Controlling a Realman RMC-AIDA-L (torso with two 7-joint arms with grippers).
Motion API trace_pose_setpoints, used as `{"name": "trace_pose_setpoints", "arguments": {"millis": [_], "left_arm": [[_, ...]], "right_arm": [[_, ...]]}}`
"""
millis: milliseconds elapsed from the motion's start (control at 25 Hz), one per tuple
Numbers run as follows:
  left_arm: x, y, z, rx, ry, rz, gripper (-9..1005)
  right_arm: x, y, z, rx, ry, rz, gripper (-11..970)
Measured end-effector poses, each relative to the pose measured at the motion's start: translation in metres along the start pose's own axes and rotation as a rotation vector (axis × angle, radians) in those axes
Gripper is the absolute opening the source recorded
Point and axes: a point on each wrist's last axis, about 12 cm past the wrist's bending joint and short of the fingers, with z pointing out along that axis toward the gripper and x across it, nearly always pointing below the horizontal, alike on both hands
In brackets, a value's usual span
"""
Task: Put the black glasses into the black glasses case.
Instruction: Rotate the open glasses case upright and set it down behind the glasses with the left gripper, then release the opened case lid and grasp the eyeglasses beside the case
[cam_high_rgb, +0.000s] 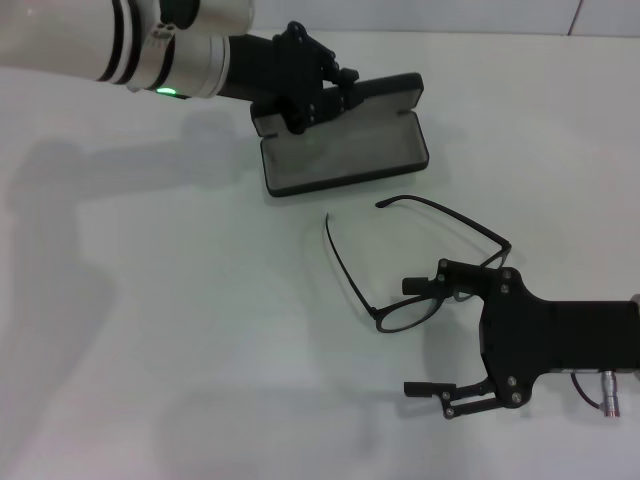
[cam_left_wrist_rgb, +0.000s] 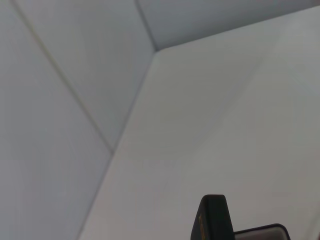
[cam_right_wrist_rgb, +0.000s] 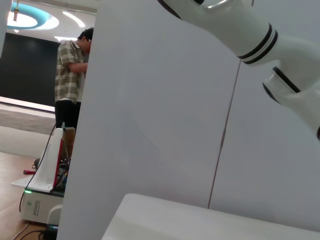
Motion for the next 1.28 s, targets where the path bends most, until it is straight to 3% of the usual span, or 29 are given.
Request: {"name": "trace_pose_setpoints", "arguments": {"millis": [480,880,1280], "left_arm": [[0.003,-0.012,0.009,0.089,0.051,0.023,258],[0.004,-0.015,0.009,0.1,0.049,0.008,290],[-0.002,-0.015,0.006,0.131,0.016,-0.08,360]], "right_arm": [[0.0,-0.001,-0.001,0.003,0.007,-0.001,865],[0.0,-0.003,-0.001,0.003,0.009,-0.004,856],[0.0,-0.003,0.0,0.004,0.007,0.001,848]]}}
